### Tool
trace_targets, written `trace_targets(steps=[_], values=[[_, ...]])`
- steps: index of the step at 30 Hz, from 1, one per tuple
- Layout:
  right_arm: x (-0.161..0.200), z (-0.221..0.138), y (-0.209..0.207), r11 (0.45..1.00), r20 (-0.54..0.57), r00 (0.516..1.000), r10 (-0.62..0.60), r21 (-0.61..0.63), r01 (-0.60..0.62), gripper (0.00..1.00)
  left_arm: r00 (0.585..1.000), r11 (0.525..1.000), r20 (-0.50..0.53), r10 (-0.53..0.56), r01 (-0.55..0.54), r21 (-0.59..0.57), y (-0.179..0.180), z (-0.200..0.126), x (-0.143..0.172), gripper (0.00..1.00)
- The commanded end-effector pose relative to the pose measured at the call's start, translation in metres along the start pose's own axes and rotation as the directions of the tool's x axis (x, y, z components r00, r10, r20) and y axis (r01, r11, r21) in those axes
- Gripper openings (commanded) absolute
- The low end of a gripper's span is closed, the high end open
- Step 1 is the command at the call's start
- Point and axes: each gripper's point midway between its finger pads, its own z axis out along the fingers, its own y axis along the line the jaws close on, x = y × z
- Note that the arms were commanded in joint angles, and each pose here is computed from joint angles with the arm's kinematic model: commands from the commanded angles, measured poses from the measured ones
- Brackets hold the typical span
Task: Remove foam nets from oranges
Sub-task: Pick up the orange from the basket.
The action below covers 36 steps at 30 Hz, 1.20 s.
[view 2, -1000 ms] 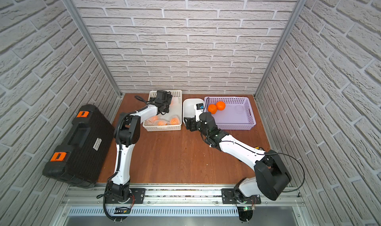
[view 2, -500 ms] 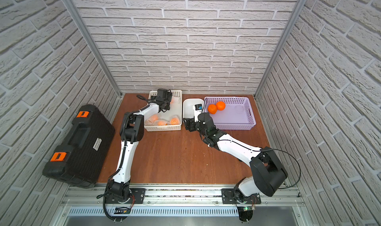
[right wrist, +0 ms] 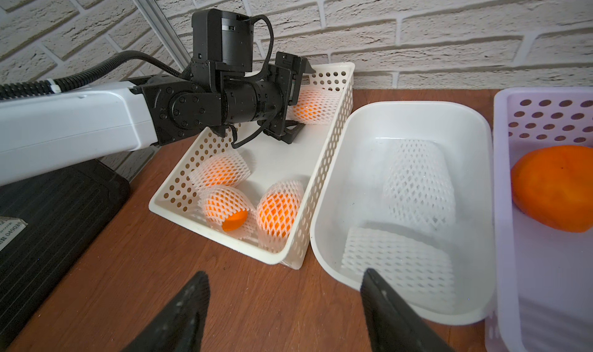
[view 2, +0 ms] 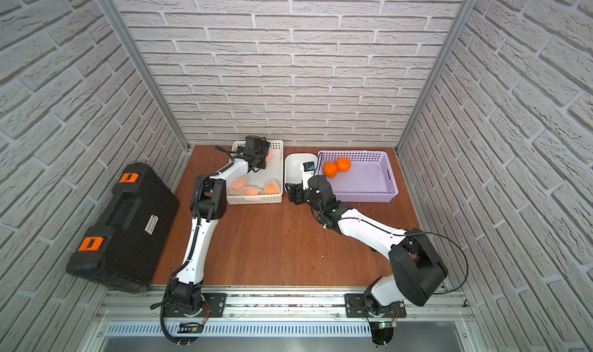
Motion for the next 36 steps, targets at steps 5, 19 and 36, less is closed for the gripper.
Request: trace_targets(steps=[5, 19, 36], values=[[-0.009, 0.001, 0.004, 1.0, 0.044, 0.999, -0.003, -0.005, 0.003, 0.75, 0.999, 0.992, -0.032, 0.043, -0.047, -0.117, 0.046, 0.009, 0.01, 0.98], [-0.01, -0.003, 0.003, 1.0, 0.055, 0.998, 0.002, -0.004, -0.002, 0.75, 0.993, 0.954, 0.037, 0.114, -0.099, -0.284, 0.037, -0.033, 0.003, 0.9], [-0.011, -0.007, -0.001, 1.0, 0.069, 0.998, -0.007, 0.013, 0.006, 0.75, 0.998, 0.947, 0.018, 0.067, -0.058, -0.317, 0.066, 0.003, -0.002, 0.73]])
